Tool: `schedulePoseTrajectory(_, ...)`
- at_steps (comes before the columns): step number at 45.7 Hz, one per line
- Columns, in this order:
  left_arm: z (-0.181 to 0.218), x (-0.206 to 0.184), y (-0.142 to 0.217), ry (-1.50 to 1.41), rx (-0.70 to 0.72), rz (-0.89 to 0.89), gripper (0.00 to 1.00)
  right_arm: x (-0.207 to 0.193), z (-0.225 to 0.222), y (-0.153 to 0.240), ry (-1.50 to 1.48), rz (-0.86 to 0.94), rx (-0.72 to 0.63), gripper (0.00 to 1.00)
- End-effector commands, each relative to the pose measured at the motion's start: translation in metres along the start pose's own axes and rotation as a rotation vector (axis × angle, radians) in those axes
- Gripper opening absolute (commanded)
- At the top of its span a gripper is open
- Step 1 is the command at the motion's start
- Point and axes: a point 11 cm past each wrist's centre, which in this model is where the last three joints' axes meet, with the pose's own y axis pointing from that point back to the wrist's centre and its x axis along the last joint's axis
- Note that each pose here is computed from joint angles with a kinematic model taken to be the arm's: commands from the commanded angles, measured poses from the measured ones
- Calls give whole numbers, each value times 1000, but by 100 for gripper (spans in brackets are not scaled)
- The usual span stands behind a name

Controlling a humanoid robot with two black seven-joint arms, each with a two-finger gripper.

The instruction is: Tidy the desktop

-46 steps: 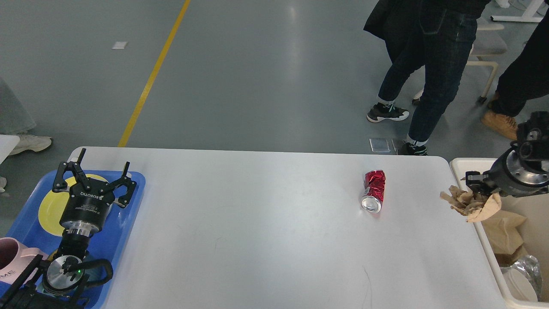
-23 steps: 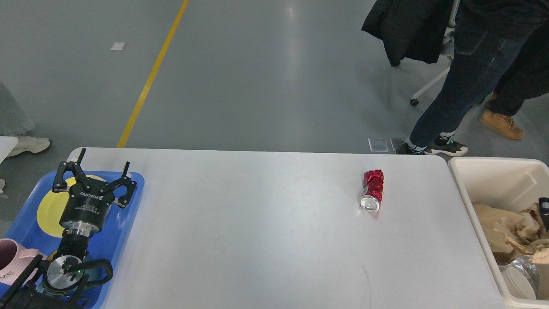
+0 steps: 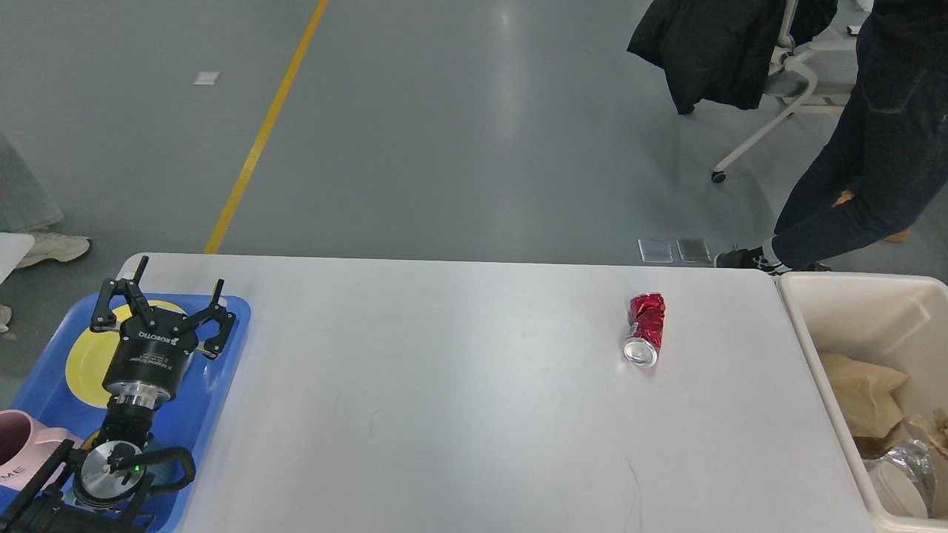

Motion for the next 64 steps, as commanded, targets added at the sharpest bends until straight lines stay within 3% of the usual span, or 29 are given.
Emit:
schedulePoseTrajectory(1,0,0,0,0,0,-1,96,-17,-2,-43,-17,49,-16,0)
schedulePoseTrajectory(14,1,0,0,-1,-1,-1,96,-64,-32,-109,17,209,-47,0)
schedulePoseTrajectory(33,1,0,0,0,-1,0,96,-82,-50,-122,-9,284,-29,0)
schedulePoseTrajectory(34,1,0,0,-1,0,-1,96,-82,-49,-122,-10,287,-30,14)
schedulePoseTrajectory(38,0,0,0,0,0,-1,96,-79,-50,-121,-15,324,-28,90)
schedulePoseTrajectory(39,1,0,0,-1,-1,0,96,-77,-50,-120,-18,344,-26,100)
schedulePoseTrajectory(64,0,-1,-1,0,0,-2,96,-73,-41,-118,-18,386,-34,100)
